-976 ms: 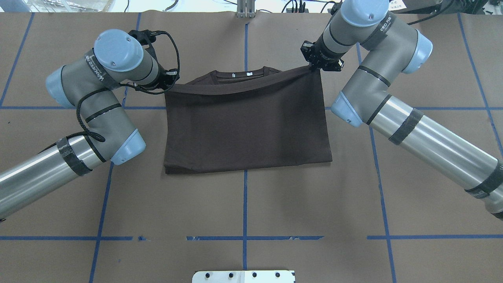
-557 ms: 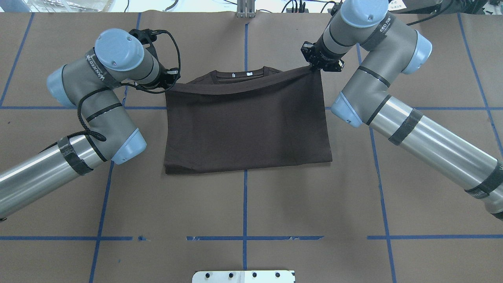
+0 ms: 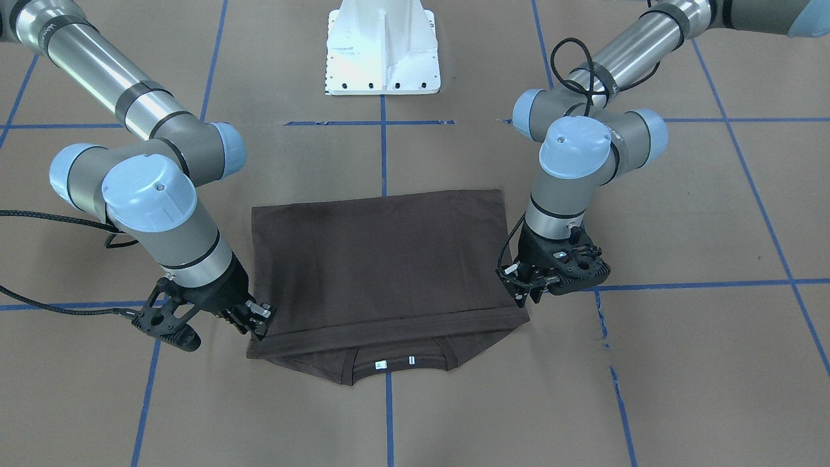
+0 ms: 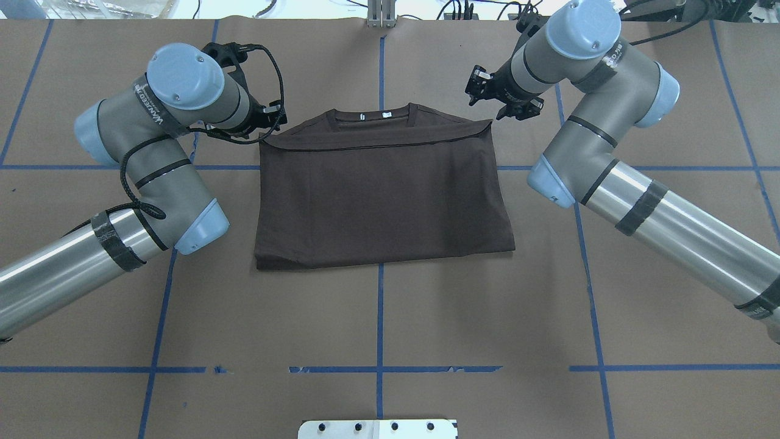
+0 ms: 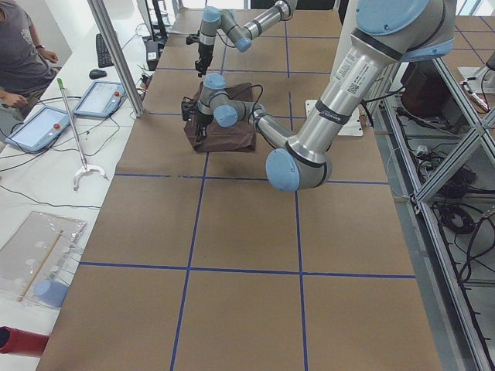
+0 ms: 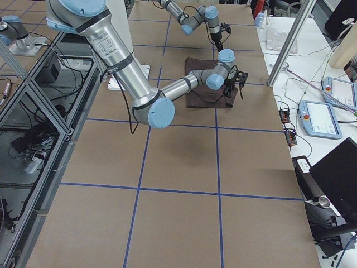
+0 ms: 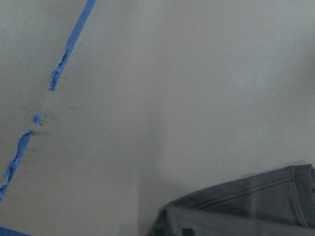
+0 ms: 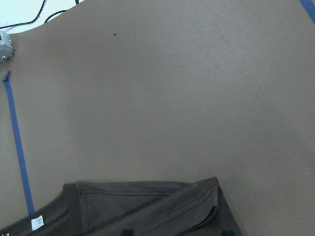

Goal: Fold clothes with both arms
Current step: 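Open both grippers and raise them off the folded hem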

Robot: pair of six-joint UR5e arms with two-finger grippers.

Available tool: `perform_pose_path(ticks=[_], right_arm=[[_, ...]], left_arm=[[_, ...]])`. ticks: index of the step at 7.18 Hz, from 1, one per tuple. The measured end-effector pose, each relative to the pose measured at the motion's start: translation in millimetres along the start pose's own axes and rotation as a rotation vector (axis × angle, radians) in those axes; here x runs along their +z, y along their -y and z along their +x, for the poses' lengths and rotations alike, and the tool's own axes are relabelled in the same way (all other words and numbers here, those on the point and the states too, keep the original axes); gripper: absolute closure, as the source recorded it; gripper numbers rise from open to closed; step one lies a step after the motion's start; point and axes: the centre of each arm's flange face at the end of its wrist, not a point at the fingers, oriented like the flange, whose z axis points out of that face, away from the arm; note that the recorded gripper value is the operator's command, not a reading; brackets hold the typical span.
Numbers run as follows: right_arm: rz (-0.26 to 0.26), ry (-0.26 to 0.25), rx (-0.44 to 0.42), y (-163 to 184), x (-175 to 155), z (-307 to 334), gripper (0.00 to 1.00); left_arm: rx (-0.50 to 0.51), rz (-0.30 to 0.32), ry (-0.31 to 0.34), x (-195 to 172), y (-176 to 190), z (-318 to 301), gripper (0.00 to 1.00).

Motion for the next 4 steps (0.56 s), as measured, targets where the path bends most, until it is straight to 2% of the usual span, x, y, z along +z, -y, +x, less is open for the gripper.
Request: perform_pose_path(ticks=[2, 3, 4], right_arm=[[-0.006, 0.031, -0.015, -13, -9, 28, 0.0], [-0.025, 0.022, -0.025, -38, -15, 53, 0.0], [-0.052, -0.009, -0.04, -75, -22, 73, 0.0]], left_arm=[[0.001, -0.001, -0.016, -9, 0, 7, 0.0], [-0.001, -0.001, -0.026, -14, 0, 12, 0.0], [-0.003, -0.001, -0.031, -17, -1, 14, 0.0]])
